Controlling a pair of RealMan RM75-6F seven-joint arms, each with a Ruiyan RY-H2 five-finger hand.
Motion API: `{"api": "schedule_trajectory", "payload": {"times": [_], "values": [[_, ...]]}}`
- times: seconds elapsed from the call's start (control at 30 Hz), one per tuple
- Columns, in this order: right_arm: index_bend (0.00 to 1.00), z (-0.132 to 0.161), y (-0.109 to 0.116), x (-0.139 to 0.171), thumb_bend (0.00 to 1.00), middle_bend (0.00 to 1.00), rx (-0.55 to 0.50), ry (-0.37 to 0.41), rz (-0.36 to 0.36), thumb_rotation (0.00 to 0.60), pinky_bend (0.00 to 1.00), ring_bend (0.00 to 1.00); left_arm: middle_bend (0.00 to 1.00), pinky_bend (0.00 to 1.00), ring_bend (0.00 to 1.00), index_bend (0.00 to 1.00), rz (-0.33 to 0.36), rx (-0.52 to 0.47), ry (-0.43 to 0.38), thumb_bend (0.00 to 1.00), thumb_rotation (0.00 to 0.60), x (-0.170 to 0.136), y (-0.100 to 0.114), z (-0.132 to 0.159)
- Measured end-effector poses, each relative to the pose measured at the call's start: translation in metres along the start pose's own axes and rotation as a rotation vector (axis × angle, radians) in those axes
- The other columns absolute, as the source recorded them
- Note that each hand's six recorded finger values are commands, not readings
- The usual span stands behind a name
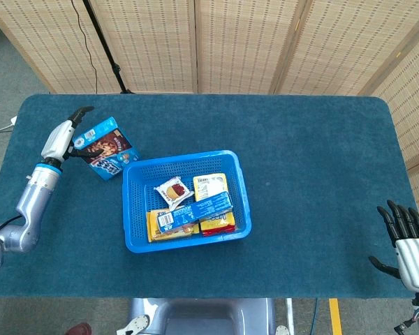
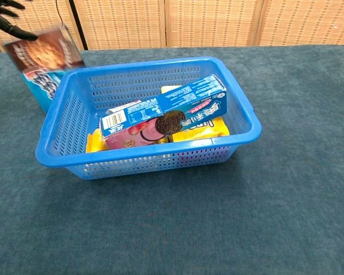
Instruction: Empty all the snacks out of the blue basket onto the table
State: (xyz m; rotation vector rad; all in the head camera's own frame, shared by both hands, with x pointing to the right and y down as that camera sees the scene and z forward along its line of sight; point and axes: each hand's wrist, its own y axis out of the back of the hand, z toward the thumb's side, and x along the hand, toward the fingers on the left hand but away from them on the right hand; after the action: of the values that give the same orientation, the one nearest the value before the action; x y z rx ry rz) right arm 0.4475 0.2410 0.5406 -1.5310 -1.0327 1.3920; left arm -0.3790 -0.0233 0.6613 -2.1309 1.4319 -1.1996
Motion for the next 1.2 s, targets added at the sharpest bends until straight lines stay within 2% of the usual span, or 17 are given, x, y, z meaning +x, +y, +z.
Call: {"api": "schedule_trajectory", "payload": {"times": [0.1,0.23,0.47,0.7,0.9,0.97,1.2], "values": [[0.0,0.002,-0.001,0.0,0.0,0.0,0.0,0.003,0.002,0.6,0.0,0.0,0.0,0.0,0.0,0.0,0.028,-0.02,-0.05,0.02,0.6,-0.003,0.01,0.008],[0.0,0.008,0.0,-0.002,0.0,0.0,-0.006,0.026,-0.003,0.6,0.0,0.0,0.0,0.0,0.0,0.0,0.074,0.008,-0.14,0.02,0.6,-0.018,0.036,0.023],[0.0,0.029,0.014,-0.017,0.0,0.0,-0.003,0.13,-0.013,0.6,0.0,0.0,0.0,0.0,0.0,0.0,0.043,0.125,-0.16,0.02,0.6,-0.059,0.056,0.023],[0.0,0.052,0.035,-0.044,0.0,0.0,0.007,0.251,-0.016,0.6,0.0,0.0,0.0,0.0,0.0,0.0,0.081,0.281,-0.095,0.02,0.6,-0.107,0.06,-0.004],[0.0,0.082,0.043,-0.061,0.0,0.0,-0.011,0.348,0.013,0.6,0.0,0.0,0.0,0.0,0.0,0.0,0.133,0.348,0.046,0.02,0.6,-0.166,0.059,-0.039],[0.0,0.098,0.044,-0.067,0.0,0.0,-0.026,0.393,0.036,0.6,0.0,0.0,0.0,0.0,0.0,0.0,0.138,0.358,0.088,0.02,0.6,-0.183,0.058,-0.045],[0.0,0.173,0.045,-0.08,0.0,0.0,-0.095,0.599,0.136,0.6,0.0,0.0,0.0,0.0,0.0,0.0,0.175,0.346,0.142,0.02,0.6,-0.215,0.064,-0.05]]}}
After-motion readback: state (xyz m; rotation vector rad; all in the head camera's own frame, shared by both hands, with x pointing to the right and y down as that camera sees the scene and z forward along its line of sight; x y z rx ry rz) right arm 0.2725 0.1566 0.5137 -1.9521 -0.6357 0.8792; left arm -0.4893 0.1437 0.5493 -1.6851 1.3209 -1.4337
